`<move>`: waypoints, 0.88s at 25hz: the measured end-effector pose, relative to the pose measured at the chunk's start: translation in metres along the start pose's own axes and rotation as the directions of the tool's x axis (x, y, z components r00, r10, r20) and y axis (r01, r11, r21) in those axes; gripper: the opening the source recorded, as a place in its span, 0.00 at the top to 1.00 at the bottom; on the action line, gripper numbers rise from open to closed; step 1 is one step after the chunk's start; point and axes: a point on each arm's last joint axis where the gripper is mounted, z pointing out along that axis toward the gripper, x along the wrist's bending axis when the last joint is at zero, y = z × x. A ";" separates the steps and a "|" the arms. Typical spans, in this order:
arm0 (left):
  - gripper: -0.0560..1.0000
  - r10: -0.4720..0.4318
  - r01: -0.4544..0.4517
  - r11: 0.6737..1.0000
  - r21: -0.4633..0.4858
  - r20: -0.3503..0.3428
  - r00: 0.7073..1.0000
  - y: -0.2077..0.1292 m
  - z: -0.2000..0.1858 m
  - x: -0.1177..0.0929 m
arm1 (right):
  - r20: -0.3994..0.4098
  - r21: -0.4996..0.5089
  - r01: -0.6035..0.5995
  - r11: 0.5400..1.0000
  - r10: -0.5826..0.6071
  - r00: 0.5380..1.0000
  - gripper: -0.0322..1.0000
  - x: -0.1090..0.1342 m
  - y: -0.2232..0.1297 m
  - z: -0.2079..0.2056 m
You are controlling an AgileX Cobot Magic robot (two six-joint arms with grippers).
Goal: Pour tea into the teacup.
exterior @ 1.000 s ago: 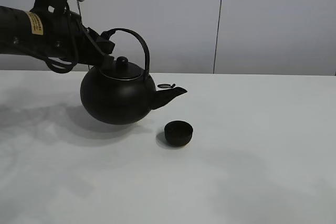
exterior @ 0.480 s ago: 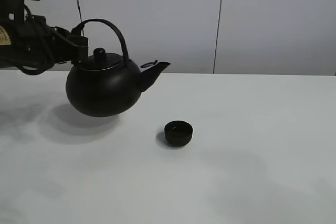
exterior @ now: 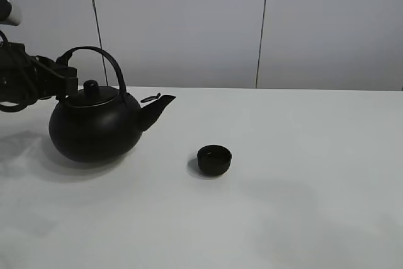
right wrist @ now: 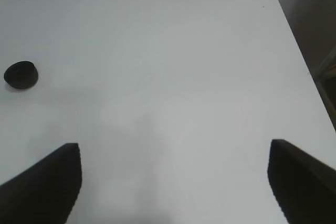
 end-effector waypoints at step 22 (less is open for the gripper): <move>0.60 -0.021 0.026 0.996 -0.090 0.056 0.998 -0.012 -0.004 -0.008 | 0.000 0.000 0.000 1.000 0.000 1.000 0.33 0.000 0.000 0.000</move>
